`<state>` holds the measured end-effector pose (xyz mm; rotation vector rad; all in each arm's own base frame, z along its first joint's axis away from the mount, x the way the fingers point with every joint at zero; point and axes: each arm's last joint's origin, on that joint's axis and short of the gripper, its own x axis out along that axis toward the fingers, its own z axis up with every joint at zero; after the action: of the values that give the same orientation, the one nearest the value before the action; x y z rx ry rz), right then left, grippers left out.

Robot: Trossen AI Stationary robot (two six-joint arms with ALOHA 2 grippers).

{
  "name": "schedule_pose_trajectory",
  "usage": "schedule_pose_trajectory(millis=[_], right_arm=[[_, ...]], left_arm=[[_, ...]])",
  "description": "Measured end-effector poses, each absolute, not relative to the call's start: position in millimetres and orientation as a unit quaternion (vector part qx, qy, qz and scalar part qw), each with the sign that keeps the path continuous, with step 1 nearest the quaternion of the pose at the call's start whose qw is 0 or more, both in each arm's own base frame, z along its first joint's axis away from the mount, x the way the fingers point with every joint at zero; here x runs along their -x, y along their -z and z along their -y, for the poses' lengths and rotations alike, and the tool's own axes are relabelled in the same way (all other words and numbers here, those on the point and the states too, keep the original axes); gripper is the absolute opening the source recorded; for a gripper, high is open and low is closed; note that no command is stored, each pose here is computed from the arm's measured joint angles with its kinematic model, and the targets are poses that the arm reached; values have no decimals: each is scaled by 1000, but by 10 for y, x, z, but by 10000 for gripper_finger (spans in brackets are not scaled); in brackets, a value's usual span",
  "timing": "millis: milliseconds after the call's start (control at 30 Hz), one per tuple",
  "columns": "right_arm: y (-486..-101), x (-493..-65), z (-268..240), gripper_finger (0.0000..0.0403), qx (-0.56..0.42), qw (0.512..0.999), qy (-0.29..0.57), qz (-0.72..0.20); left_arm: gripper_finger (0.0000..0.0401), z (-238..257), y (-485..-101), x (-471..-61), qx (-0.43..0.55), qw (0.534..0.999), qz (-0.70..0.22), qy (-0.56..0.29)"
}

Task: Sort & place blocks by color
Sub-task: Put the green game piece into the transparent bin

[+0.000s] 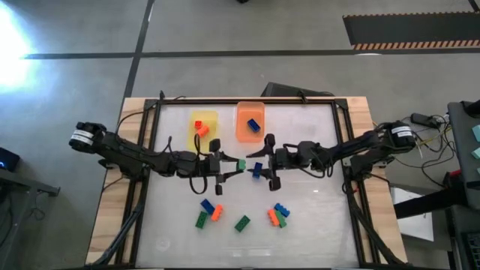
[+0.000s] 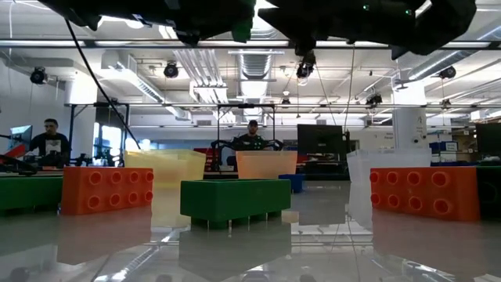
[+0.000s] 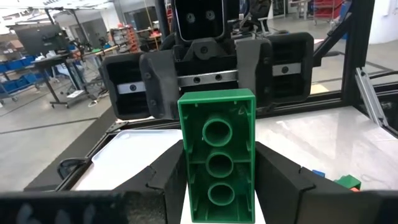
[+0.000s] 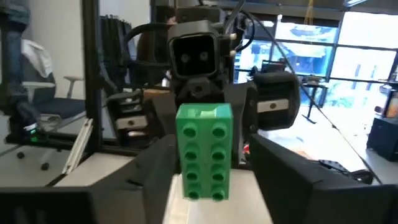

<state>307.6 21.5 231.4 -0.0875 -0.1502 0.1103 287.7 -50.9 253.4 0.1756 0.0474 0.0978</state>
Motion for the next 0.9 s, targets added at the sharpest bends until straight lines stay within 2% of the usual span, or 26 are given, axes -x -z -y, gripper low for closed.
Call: schedule_pose_trajectory(millis=[200, 367, 700, 900], right_arm=[[-2381, -3129, -219, 265, 44, 994, -54, 79], [-2434, -3174, -203, 275, 47, 995, -51, 74], [-2467, -3219, -202, 239, 53, 996, -51, 58], [-2462, -3219, -203, 177, 54, 996, -52, 55]], left_arm=[[138, 506, -2548, -2884, -85, 995, -14, -51], [138, 497, -2562, -2933, -77, 995, 18, -59], [138, 501, -2505, -3054, -76, 995, 19, -62], [138, 499, -2509, -3050, -75, 995, 21, -63]])
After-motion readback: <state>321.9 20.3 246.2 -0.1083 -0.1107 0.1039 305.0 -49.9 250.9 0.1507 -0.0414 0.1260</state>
